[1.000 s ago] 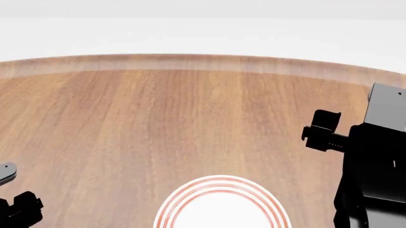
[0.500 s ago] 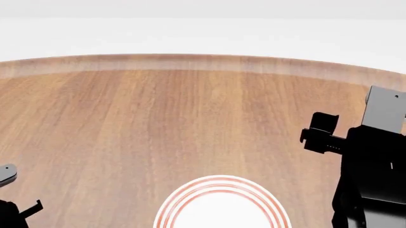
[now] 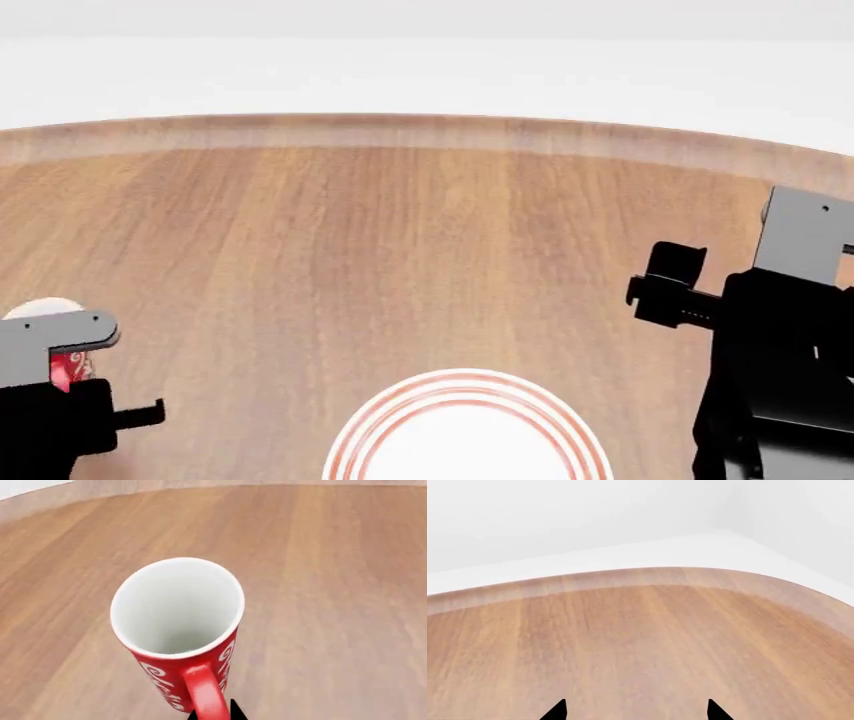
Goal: Pick up the red mug and put it on the plate
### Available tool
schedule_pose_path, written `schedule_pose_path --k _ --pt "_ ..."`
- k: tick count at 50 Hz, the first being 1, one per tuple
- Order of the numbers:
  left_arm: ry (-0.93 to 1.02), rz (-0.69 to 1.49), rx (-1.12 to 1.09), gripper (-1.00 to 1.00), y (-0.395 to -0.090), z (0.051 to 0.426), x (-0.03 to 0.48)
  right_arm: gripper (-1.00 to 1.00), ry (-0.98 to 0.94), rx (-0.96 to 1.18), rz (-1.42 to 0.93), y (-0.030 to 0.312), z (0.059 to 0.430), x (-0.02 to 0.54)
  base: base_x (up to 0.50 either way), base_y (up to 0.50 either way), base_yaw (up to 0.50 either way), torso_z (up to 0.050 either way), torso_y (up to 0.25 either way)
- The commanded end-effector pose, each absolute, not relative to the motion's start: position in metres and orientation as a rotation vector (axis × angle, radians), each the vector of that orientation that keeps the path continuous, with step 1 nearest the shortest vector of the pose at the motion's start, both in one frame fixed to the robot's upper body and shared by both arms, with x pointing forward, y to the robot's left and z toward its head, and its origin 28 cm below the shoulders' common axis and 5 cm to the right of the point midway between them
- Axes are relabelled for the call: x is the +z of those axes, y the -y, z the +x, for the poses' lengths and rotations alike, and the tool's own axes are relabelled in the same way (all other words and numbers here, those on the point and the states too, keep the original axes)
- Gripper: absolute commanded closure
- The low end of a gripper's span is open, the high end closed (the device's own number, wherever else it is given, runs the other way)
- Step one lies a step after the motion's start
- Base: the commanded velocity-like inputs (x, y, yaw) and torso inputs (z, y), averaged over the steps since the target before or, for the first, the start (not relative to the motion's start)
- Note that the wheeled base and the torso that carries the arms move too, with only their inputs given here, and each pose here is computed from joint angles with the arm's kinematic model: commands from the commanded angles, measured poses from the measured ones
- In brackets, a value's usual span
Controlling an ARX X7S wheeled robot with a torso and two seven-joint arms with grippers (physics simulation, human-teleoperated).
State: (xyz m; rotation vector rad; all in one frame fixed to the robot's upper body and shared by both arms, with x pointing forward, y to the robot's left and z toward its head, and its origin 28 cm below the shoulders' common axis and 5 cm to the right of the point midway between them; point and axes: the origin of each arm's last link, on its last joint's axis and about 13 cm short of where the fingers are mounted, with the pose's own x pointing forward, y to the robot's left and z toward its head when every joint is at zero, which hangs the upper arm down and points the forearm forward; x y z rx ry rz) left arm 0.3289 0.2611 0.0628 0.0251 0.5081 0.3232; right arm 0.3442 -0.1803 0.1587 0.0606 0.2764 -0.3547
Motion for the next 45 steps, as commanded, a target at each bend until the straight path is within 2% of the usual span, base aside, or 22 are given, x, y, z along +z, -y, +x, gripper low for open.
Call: schedule_pose_path --k 1,14,25,35,45 --pt "-0.456 0.091 0.028 1.00 -0.239 0.305 0.094 -1.00 -0.280 -0.352 0.058 0.179 0.346 0.159 0.00 0.00 0.00 0.000 0.000" --pt "-0.431 0.173 -0.222 1.00 -0.218 0.290 0.105 -1.00 -0.284 -0.349 0.059 0.178 0.347 0.158 0.00 0.00 0.00 0.000 0.000" --pt "-0.391 0.217 -0.436 1.00 -0.202 0.306 0.115 -1.00 -0.286 -0.345 0.061 0.177 0.348 0.157 0.00 0.00 0.00 0.000 0.000" --pt "-0.405 0.274 -0.624 1.00 -0.182 0.305 0.114 -1.00 -0.289 -0.341 0.065 0.176 0.349 0.156 0.00 0.00 0.00 0.000 0.001" --pt "-0.388 0.263 -0.726 1.00 -0.171 0.309 0.116 -1.00 -0.292 -0.340 0.068 0.177 0.350 0.155 0.00 0.00 0.00 0.000 0.000"
